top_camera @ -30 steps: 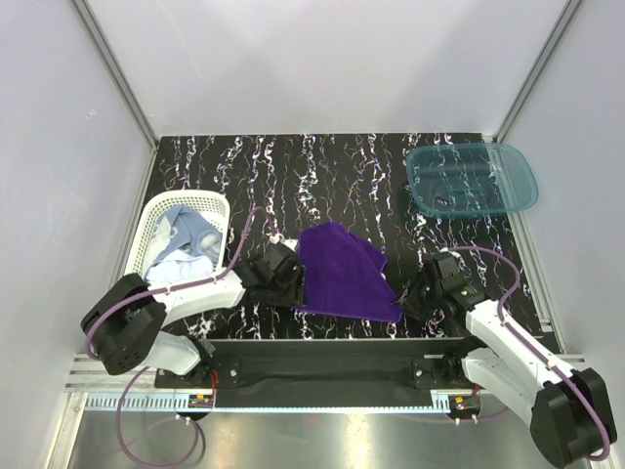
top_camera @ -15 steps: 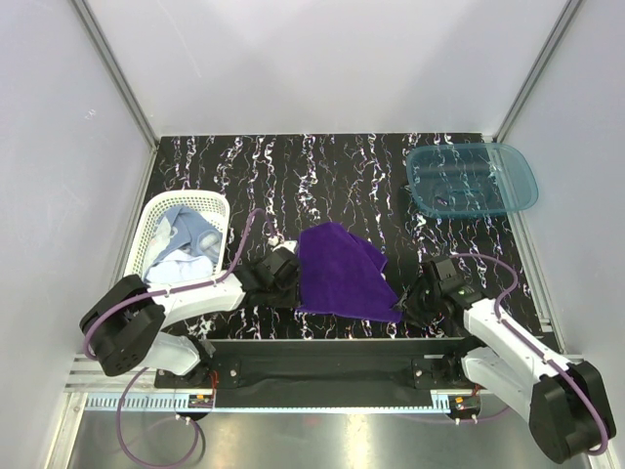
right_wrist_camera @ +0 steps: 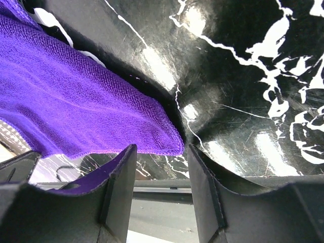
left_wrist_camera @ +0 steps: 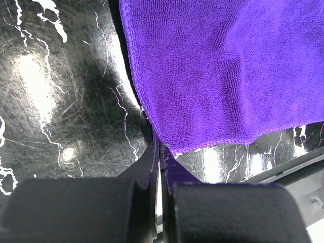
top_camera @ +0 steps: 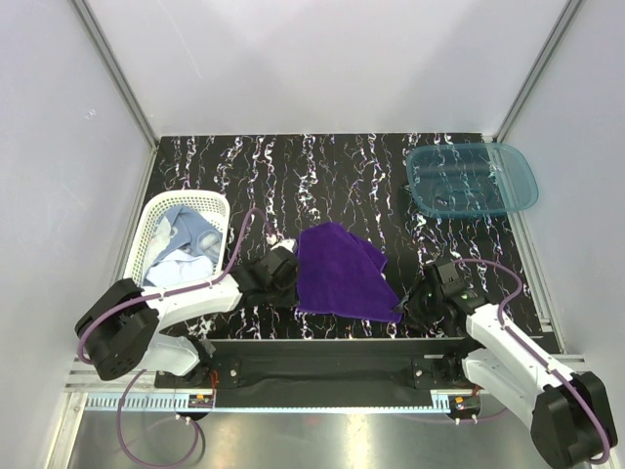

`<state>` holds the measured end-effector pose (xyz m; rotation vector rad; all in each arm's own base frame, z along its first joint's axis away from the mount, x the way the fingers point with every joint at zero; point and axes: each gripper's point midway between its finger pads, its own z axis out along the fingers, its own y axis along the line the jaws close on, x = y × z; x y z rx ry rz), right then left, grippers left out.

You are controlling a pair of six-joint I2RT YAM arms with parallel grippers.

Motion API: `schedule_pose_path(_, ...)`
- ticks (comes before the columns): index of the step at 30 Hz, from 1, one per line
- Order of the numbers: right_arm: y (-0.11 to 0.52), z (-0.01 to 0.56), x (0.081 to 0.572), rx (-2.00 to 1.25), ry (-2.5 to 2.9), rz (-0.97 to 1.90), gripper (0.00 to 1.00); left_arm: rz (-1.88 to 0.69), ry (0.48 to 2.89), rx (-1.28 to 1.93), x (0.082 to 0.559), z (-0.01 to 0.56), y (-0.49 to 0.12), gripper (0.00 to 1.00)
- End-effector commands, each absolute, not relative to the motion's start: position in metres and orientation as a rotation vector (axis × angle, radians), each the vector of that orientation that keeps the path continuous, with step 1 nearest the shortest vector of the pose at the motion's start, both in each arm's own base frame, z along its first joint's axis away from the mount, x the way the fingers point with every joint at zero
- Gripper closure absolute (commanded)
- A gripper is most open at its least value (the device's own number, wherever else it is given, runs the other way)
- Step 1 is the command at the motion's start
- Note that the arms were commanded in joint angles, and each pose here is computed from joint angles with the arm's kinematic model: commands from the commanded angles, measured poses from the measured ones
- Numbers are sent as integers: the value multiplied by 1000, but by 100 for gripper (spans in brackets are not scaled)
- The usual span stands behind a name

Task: Fold and stack the towels
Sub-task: Flatten out the crumpled towel

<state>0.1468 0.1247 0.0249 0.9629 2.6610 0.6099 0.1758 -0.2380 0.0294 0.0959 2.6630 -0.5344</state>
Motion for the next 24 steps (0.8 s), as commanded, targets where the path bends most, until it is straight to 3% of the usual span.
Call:
schedule_pose_path(1,124,24,148,997,2633,616,48,-594,2612,95,182,41,-248,100)
schedule_pose_path(12,120,19,146,996,2684,519,51,-638,2612,63,181,44,-254,100)
schedule_pose_path(24,118,21,146,1051,2620,537,84,-704,2583,51,183,53,-262,100)
